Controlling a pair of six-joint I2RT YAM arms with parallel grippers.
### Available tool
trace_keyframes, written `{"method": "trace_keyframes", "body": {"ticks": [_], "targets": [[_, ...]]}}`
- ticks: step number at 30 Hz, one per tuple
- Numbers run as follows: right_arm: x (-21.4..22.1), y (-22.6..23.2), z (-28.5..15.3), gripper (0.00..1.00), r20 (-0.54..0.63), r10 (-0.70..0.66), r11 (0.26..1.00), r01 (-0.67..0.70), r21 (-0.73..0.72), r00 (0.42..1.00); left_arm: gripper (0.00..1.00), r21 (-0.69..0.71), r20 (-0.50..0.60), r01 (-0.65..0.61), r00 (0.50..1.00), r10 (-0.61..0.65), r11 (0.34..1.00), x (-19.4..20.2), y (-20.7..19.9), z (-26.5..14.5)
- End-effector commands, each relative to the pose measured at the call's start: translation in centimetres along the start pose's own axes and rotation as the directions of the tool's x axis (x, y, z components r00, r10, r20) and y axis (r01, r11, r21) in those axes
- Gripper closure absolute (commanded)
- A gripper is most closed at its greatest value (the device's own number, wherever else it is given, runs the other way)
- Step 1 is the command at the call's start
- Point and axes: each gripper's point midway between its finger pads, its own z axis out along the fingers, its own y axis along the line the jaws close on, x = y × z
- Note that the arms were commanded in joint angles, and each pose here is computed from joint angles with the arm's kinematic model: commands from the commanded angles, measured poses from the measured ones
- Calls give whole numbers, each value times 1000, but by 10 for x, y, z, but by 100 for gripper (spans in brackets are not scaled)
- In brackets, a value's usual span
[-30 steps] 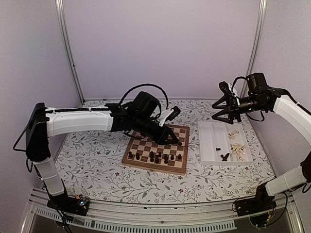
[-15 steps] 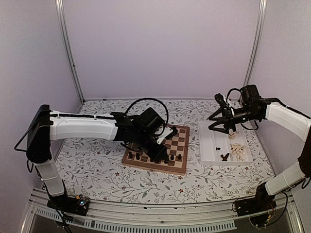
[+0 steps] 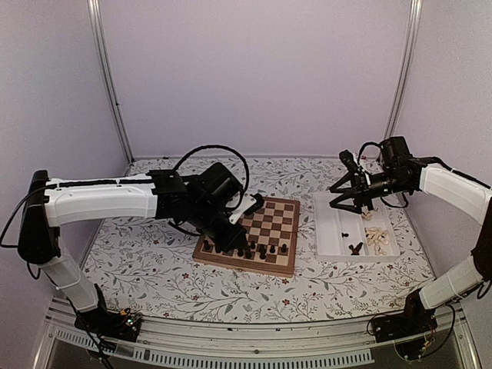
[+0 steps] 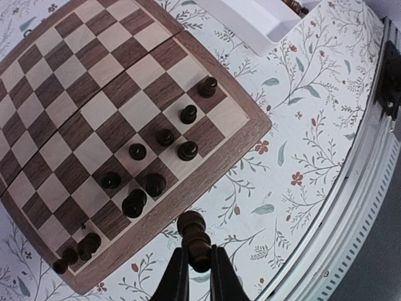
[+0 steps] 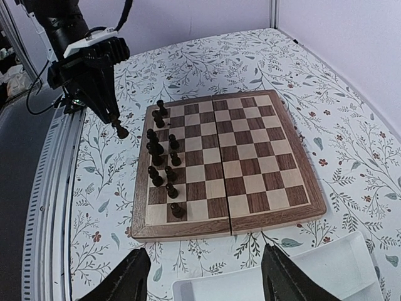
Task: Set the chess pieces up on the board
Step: Place the chess piece on the chessboard.
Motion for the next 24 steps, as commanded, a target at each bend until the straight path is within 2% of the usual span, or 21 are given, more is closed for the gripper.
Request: {"method": "trace_keyframes", "body": {"ticks": [1,8,14,24], "targets": [[1,-1,0,36,5,-8,1000,8,2,1000,91,-55,-37,22,999,-24,998,19,21,-11],[5,-1,1,36,0,1,1000,-1,-3,1000,91,-104,-32,93,995,-97,990,25,52,-9],[9,-4,4,36,-8,15,1000,-15,-12,1000,89,-81,-37,160,986,-163,984,35,66,3],[14,-6,7,36,-24,28,1000,-28,-13,999,87,-47,-47,174,983,-176,984,35,78,22]]}}
